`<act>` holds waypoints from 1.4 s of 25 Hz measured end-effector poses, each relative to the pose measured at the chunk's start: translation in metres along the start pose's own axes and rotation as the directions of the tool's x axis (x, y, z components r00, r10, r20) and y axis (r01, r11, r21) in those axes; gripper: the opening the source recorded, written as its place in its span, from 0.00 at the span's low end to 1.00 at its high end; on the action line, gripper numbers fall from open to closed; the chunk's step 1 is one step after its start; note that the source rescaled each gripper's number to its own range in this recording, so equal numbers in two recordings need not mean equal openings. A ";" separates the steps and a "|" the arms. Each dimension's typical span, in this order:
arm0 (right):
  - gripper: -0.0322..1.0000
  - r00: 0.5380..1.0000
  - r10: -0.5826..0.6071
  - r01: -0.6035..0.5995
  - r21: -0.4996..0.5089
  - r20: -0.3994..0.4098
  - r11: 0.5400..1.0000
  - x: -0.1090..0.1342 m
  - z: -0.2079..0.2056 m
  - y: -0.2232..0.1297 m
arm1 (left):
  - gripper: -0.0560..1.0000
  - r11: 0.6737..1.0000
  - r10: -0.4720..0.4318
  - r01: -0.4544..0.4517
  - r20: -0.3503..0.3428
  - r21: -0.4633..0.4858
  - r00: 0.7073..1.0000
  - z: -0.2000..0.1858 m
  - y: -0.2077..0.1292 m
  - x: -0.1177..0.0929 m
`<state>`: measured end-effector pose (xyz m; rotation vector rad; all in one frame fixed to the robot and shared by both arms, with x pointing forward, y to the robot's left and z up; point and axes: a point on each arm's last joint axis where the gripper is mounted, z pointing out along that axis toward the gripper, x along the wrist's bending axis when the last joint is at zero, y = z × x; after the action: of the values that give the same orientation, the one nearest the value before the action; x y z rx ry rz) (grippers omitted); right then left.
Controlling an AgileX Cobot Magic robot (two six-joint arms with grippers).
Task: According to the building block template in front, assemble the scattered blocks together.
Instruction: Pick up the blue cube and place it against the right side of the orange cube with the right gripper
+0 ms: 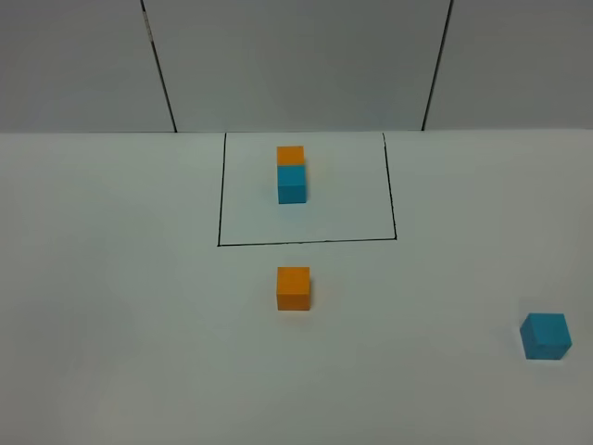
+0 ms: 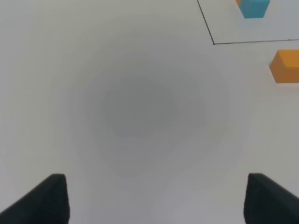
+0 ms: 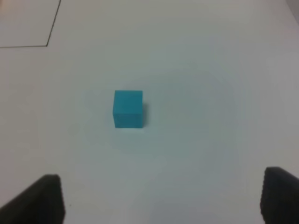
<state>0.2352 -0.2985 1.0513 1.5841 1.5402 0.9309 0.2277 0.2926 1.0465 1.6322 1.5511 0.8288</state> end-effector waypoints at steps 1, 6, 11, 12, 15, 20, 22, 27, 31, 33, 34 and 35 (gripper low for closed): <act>0.73 1.000 0.000 0.000 0.000 0.000 1.000 0.000 0.000 0.000 | 0.84 1.000 0.000 0.000 0.000 0.000 1.000 0.000 0.000 0.000; 0.73 1.000 0.000 0.000 0.000 0.000 1.000 0.000 0.000 0.000 | 0.84 1.000 0.000 0.000 0.000 0.000 1.000 0.000 0.000 0.000; 0.73 1.000 0.000 0.000 0.000 0.000 1.000 0.000 0.000 0.000 | 0.84 1.000 0.000 0.000 0.000 0.000 1.000 0.000 0.000 0.000; 0.73 1.000 0.000 0.000 0.000 0.000 1.000 0.000 0.000 0.000 | 0.84 1.000 0.000 0.000 0.000 0.000 1.000 0.000 0.000 0.000; 0.73 1.000 0.000 0.000 0.000 0.000 1.000 0.000 0.000 0.000 | 0.84 1.000 0.000 0.000 0.000 0.000 1.000 0.000 0.000 0.000; 0.73 1.000 0.000 0.000 0.000 0.000 1.000 0.000 0.000 0.000 | 0.84 1.000 0.000 0.000 0.000 0.000 1.000 0.000 0.000 0.000; 0.73 1.000 0.007 -0.007 0.000 0.000 1.000 0.000 0.000 0.000 | 0.84 1.000 0.000 0.000 0.000 0.000 1.000 0.000 0.000 0.000; 0.79 0.997 0.071 -0.069 0.066 -0.029 0.995 0.003 0.002 0.007 | 0.84 1.000 0.000 0.000 0.000 0.000 1.000 0.000 0.000 0.000; 0.95 0.987 0.135 -0.109 0.250 -0.089 0.962 0.011 0.027 0.028 | 0.84 1.000 0.000 0.000 0.000 0.000 1.000 0.000 0.000 0.000; 0.98 0.983 0.140 -0.093 0.331 -0.121 0.939 0.015 0.050 0.038 | 0.84 1.000 0.000 0.000 0.000 0.000 1.000 0.000 0.000 0.000; 0.99 0.982 0.140 -0.085 0.369 -0.127 0.925 0.016 0.065 0.042 | 0.84 1.000 0.000 0.000 0.000 -0.001 1.000 0.000 0.000 0.000; 0.99 0.982 0.138 -0.075 0.403 -0.130 0.912 0.017 0.080 0.047 | 0.84 1.000 0.000 0.000 0.000 -0.001 1.000 0.000 0.000 0.000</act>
<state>0.3283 -0.2839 1.0544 1.9334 1.8575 0.8528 0.2278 0.2927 1.0466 1.6310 1.5506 0.8294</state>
